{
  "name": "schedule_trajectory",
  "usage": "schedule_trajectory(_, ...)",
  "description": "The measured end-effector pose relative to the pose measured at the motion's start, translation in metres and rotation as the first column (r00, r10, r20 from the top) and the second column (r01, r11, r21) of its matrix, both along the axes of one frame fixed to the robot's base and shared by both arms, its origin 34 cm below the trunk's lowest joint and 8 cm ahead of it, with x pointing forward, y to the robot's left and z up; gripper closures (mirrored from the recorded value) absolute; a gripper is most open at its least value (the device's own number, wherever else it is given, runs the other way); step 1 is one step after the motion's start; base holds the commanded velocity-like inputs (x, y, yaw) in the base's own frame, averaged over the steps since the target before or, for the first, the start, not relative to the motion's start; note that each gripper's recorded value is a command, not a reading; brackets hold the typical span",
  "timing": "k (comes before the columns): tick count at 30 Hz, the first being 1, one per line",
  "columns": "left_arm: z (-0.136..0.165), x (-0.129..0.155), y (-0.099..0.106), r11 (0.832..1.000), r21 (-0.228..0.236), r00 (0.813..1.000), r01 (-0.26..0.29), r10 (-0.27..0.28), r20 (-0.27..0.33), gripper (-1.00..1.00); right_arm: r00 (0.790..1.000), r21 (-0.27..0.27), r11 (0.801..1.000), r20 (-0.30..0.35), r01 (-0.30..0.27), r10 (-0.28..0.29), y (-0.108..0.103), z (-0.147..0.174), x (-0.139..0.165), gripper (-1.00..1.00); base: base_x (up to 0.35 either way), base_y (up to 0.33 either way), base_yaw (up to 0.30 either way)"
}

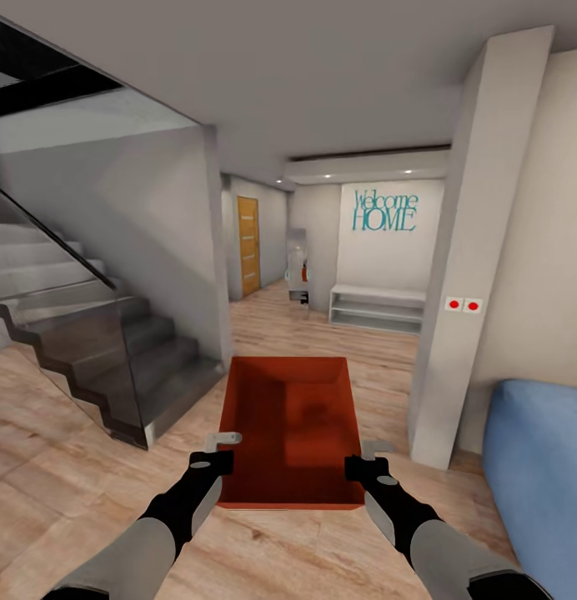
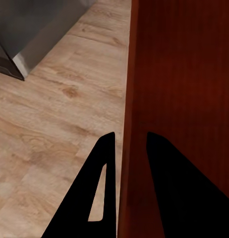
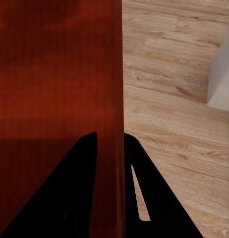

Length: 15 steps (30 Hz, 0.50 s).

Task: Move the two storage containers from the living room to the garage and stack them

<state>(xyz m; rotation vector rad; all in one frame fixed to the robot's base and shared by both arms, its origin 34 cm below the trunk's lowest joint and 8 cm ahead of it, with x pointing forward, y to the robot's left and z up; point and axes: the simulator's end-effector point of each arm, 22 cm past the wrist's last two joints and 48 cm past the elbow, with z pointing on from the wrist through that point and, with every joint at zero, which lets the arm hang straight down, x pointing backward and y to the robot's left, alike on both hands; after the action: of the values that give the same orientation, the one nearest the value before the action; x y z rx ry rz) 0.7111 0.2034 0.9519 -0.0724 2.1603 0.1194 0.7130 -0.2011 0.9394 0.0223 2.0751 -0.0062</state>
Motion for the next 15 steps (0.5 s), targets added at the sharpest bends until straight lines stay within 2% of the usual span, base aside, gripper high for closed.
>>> schedule_trajectory(15, 0.0013, 0.0007, -0.0007, 1.0, 0.002, 1.0, 0.002, -0.002, 0.003, 1.0, 1.0, 0.001, 1.0, 0.003, 0.001, -0.001, -0.0006, 0.0006, 0.0004, 1.0, 0.322, 0.0, 0.0)
